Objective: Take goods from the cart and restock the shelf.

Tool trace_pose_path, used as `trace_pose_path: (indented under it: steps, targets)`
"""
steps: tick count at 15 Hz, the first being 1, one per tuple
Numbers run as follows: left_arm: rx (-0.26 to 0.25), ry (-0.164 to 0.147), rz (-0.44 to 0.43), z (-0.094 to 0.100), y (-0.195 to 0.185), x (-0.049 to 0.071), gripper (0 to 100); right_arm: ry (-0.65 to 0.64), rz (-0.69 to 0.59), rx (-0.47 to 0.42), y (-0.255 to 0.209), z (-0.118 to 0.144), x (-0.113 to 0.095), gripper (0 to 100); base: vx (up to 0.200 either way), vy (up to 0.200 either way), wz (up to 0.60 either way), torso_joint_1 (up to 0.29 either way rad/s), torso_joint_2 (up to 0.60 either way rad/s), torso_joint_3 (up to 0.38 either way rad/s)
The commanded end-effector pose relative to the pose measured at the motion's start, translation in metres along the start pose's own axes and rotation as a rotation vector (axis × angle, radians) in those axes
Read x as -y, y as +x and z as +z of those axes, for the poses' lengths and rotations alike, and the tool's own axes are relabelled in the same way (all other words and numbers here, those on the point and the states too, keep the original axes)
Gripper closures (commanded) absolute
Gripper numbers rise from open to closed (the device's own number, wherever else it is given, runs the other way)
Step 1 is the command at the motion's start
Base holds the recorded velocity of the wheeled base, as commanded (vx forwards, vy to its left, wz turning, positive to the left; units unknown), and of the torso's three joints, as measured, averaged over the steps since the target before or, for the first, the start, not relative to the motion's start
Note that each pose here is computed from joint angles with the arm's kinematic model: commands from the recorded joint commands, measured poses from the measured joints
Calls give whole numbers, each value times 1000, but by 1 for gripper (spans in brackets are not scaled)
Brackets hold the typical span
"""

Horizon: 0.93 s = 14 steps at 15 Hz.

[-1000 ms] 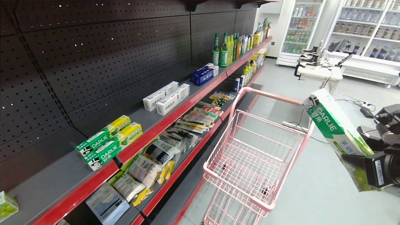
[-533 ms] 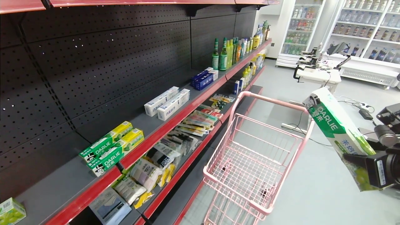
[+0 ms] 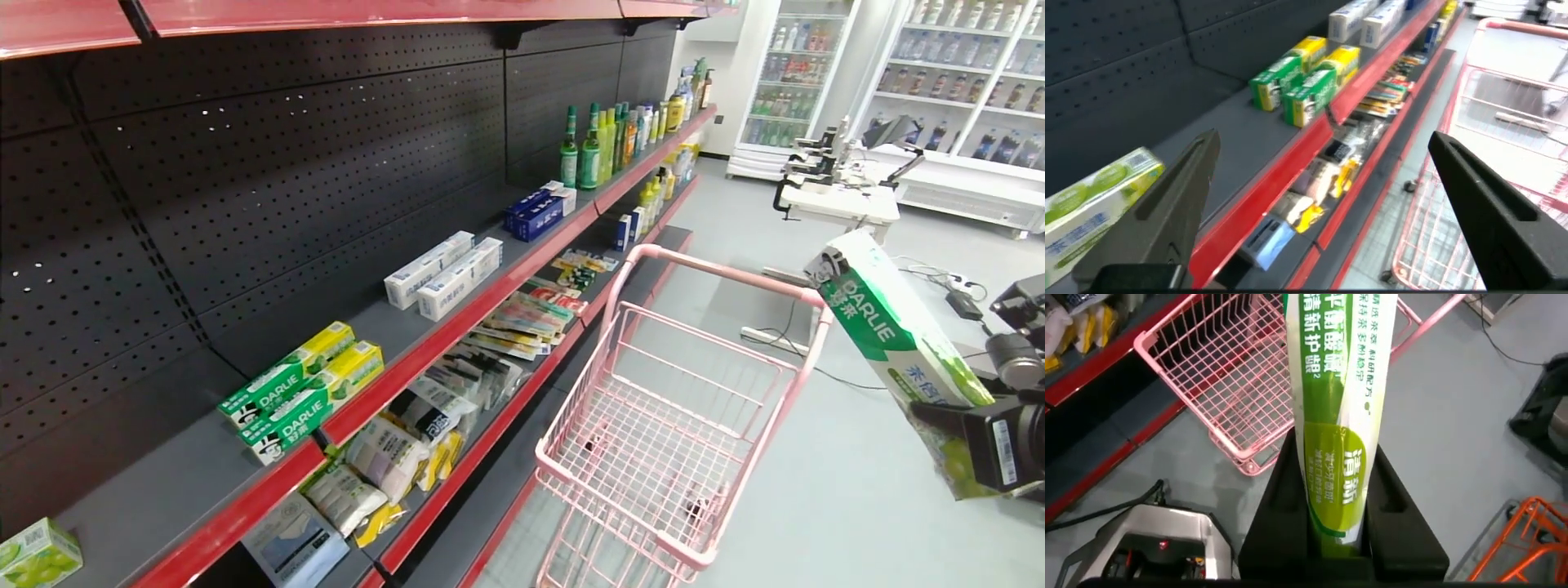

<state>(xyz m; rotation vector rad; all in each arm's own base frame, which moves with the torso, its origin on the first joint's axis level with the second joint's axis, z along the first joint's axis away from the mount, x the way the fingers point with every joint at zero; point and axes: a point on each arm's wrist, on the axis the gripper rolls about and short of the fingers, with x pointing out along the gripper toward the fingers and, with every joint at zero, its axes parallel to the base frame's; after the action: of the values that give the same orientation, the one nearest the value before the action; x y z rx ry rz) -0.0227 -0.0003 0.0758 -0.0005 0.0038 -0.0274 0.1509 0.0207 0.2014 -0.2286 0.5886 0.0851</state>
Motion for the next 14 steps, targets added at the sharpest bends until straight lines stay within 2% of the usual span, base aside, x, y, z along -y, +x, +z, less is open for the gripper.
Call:
trace_pose_path:
  steps: [1, 14]
  targets:
    - [-1, -1, 0, 0, 0, 0, 0, -1, 0, -4, 1, 0, 0, 100, 0, 0, 600, 2, -2, 2]
    - [-1, 0, 0, 0, 0, 0, 0, -4, 3, 3, 0, 1, -1, 100, 0, 0, 600, 4, 2, 0]
